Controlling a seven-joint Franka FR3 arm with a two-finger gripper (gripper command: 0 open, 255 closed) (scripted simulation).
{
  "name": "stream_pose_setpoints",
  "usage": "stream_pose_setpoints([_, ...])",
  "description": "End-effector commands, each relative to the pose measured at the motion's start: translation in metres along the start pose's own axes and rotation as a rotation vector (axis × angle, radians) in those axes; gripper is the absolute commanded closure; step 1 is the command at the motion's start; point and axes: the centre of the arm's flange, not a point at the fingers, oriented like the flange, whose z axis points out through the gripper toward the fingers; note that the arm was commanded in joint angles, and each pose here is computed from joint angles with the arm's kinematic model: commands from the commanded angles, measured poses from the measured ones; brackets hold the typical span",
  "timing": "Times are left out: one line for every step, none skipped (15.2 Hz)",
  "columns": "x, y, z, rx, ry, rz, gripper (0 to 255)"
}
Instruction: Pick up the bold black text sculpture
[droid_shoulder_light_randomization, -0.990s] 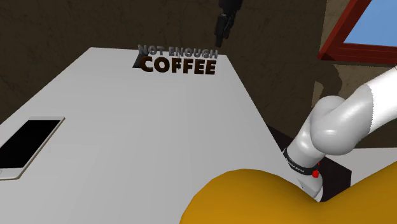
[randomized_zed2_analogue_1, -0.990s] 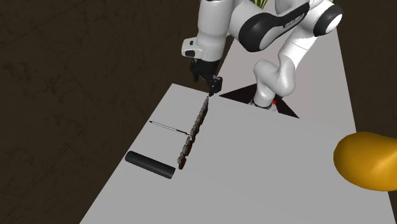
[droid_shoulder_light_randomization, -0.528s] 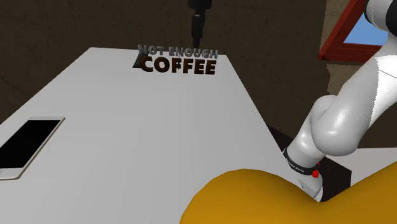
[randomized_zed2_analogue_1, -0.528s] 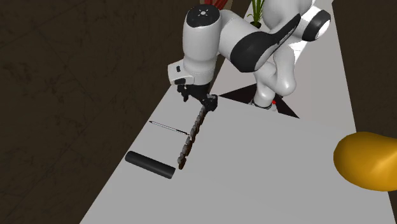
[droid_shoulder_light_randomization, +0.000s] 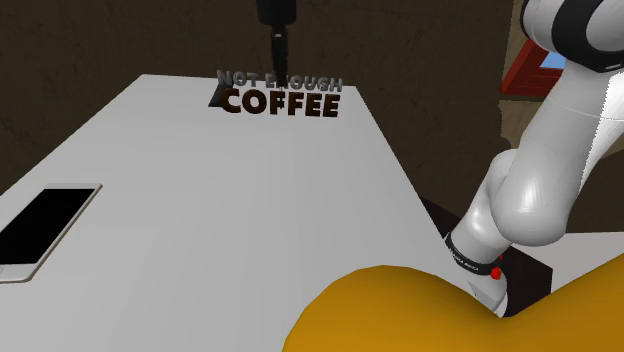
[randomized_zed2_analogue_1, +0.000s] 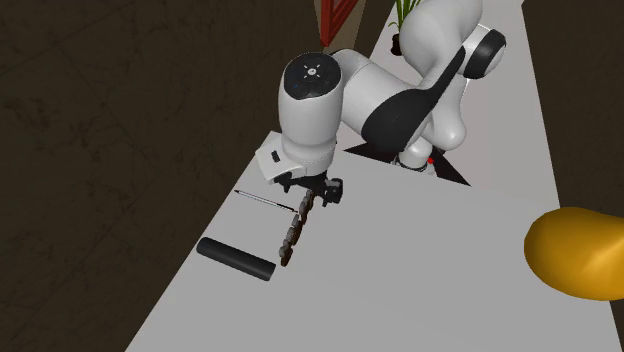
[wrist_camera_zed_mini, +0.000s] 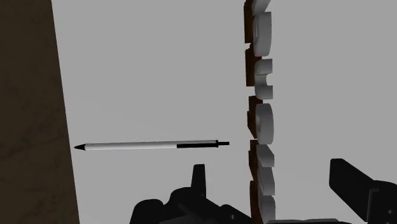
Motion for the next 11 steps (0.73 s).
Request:
stream_pose_setpoints([0.002,0.0,0.01,0.0,0.0,-0.004,0])
stream_pose_setpoints([0.002,-0.001,0.016,0.0,0.0,-0.004,0])
stream_pose_setpoints([0.003,-0.001,0.021,0.0,0.0,-0.004,0])
stream_pose_setpoints([0.003,-0.002,0.029,0.0,0.0,-0.004,0])
stream_pose_setpoints([0.003,-0.002,0.029,0.0,0.0,-0.004,0])
stream_pose_setpoints([0.003,-0.002,0.029,0.0,0.0,-0.004,0])
stream_pose_setpoints([0.004,-0.001,0.029,0.0,0.0,-0.004,255])
stream_pose_setpoints([0.004,-0.001,0.029,0.0,0.0,-0.004,255])
stream_pose_setpoints([0.004,-0.001,0.029,0.0,0.0,-0.004,255])
stream_pose_setpoints([0.004,-0.001,0.029,0.0,0.0,-0.004,255])
stream_pose_setpoints([0.004,-0.001,0.029,0.0,0.0,-0.004,255])
